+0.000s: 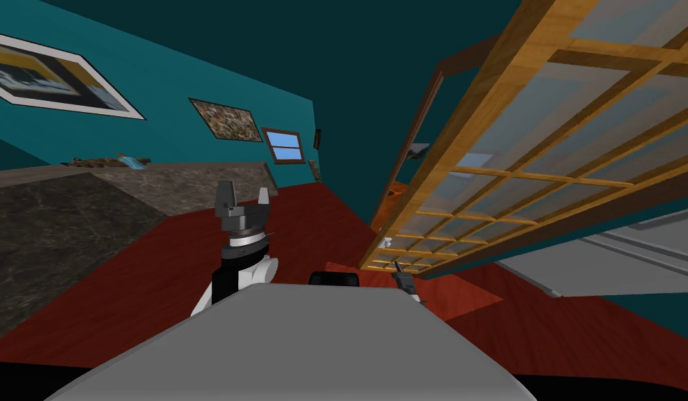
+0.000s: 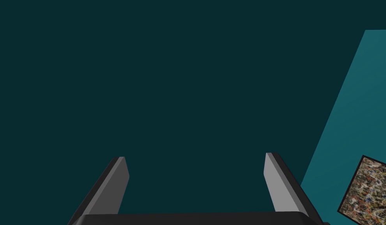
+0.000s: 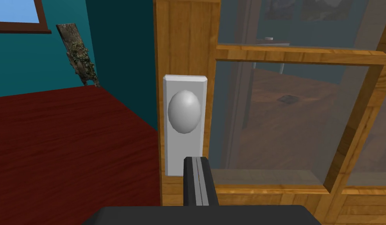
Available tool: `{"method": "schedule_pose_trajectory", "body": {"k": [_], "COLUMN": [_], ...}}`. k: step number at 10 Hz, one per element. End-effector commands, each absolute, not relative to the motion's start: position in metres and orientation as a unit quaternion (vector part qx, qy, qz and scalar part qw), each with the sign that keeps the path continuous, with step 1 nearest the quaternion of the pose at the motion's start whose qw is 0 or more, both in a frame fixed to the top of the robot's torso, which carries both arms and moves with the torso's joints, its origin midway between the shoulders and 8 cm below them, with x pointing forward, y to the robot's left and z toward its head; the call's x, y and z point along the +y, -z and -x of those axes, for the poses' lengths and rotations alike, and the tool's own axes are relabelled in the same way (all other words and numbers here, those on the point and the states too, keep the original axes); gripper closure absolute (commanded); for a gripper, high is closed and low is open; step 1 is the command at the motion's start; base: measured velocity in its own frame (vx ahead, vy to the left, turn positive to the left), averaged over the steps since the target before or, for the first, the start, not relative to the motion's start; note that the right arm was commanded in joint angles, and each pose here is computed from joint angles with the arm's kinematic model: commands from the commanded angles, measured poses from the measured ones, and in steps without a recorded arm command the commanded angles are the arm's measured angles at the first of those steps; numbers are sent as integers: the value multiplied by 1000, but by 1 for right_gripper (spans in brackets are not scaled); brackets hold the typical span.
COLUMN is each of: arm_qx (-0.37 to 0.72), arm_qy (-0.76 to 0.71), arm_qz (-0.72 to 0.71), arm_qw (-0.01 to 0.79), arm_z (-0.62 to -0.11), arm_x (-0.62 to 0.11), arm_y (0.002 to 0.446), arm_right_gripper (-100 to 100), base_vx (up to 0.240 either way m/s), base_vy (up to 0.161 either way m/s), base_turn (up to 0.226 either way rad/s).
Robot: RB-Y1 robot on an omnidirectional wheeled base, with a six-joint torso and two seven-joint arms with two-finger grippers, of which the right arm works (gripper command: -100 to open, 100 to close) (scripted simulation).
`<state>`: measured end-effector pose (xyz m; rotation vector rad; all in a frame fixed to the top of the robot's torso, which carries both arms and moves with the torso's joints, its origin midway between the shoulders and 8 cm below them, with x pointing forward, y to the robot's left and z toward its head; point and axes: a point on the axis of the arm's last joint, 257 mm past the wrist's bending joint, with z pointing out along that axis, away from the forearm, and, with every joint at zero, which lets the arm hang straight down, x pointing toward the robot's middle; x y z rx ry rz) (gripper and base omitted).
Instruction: Pull the door open
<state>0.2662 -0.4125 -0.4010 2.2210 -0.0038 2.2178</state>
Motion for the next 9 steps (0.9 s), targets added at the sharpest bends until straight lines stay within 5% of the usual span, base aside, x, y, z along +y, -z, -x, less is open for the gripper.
{"method": "schedule_pose_trajectory", "body": {"k": [1,3,8,9], "arm_qx": [-5,-7,-13,-13], "arm_qy": [-707,-708,-710,-710], "arm_qz": [-707,-706,-703,-703], "arm_qw": [5,8,15,15], "arm_z": [-261,-271,-285,-285], "arm_x": [-416,-416,-416,-416], "arm_y": [400,401,400,400], "arm_right_gripper": [-100,-100,-100,100], "base_vx": [-176,27,221,-13], "base_vy": [90,28,-38,5], "base_turn": [-88,17,51,-12]}}
